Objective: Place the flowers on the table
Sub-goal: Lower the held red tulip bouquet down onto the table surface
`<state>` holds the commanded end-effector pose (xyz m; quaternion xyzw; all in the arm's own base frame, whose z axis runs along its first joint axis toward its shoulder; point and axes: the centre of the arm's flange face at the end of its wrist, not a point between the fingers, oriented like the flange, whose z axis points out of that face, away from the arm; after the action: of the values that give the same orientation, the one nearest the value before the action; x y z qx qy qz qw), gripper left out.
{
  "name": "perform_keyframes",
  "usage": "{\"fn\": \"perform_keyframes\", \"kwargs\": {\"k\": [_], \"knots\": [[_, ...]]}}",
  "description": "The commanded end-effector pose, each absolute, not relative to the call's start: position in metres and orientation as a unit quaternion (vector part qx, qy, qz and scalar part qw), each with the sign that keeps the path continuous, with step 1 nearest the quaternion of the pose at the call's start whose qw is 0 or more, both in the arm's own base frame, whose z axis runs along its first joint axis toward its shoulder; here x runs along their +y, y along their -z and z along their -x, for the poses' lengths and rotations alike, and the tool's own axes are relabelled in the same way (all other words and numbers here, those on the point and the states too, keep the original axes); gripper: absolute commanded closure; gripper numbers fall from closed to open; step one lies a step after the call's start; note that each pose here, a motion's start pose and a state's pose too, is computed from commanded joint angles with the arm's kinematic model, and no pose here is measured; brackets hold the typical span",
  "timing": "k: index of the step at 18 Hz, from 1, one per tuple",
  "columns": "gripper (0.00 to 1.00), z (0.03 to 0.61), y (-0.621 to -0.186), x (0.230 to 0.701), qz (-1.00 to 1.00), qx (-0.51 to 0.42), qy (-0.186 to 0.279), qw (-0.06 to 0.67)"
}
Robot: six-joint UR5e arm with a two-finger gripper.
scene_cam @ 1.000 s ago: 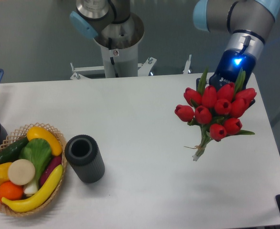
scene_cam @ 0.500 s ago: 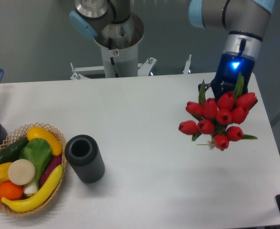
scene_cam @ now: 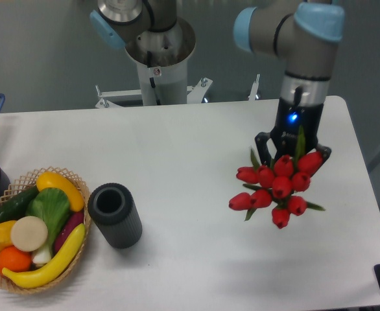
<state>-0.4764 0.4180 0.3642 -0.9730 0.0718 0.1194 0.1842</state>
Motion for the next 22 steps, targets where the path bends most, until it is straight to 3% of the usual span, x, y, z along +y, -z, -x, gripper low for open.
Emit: {"fn": "perform_keyframes", "kwargs": {"k": [6,13,22], "knots": [[0.59,0.473,-0.307,0.449,0.982,0.115,-0.116,0.096],[0.59,0.475,-0.262,0.466,0.984,0.138,-0.093,0.066],[0.59,0.475,-0.239,0.488,0.984,0.147,-0.079,0.068]]}}
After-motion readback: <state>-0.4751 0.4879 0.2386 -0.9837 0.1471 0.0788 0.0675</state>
